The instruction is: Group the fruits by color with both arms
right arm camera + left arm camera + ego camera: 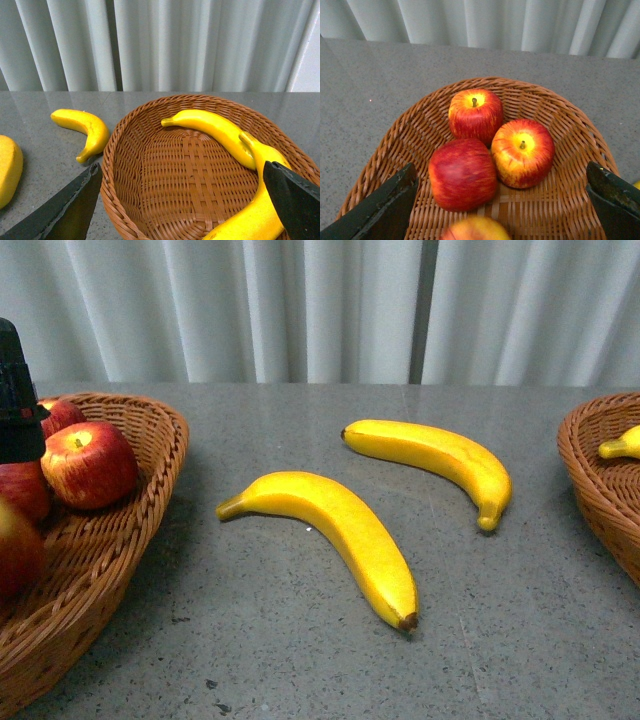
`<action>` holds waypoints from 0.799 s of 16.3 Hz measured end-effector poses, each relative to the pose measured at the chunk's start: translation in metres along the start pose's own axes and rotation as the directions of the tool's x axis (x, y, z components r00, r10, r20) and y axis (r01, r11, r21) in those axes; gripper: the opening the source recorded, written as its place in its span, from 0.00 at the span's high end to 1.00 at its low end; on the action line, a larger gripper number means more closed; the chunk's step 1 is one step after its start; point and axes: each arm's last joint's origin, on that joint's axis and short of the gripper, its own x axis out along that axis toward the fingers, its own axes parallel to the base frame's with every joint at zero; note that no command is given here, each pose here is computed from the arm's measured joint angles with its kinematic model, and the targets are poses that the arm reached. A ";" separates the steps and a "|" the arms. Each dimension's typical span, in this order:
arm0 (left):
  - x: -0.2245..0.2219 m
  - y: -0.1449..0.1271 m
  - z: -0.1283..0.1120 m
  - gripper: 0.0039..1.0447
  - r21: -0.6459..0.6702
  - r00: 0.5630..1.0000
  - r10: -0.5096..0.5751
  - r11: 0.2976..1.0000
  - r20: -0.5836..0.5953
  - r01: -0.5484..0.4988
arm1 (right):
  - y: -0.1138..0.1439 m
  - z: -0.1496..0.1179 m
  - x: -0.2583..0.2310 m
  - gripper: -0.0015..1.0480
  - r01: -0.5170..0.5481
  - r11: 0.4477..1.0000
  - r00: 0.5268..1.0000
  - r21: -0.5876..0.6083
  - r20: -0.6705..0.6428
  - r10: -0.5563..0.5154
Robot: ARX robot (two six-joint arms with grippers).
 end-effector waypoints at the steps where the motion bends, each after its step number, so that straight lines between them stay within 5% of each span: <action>1: -0.004 0.001 0.002 0.07 -0.033 1.000 -0.012 0.999 0.016 0.013 | 0.000 0.000 0.000 0.06 0.000 1.000 1.000 0.000 0.000 0.000; 8: -0.064 0.014 0.022 0.06 -0.107 0.974 -0.037 0.992 0.225 0.062 | 0.000 0.000 0.000 0.06 0.000 1.000 1.000 0.000 0.000 0.000; 13: -0.087 0.050 -0.010 0.52 -0.001 0.936 -0.224 0.973 0.273 0.233 | 0.000 0.000 0.000 0.06 0.000 1.000 1.000 0.000 0.000 0.000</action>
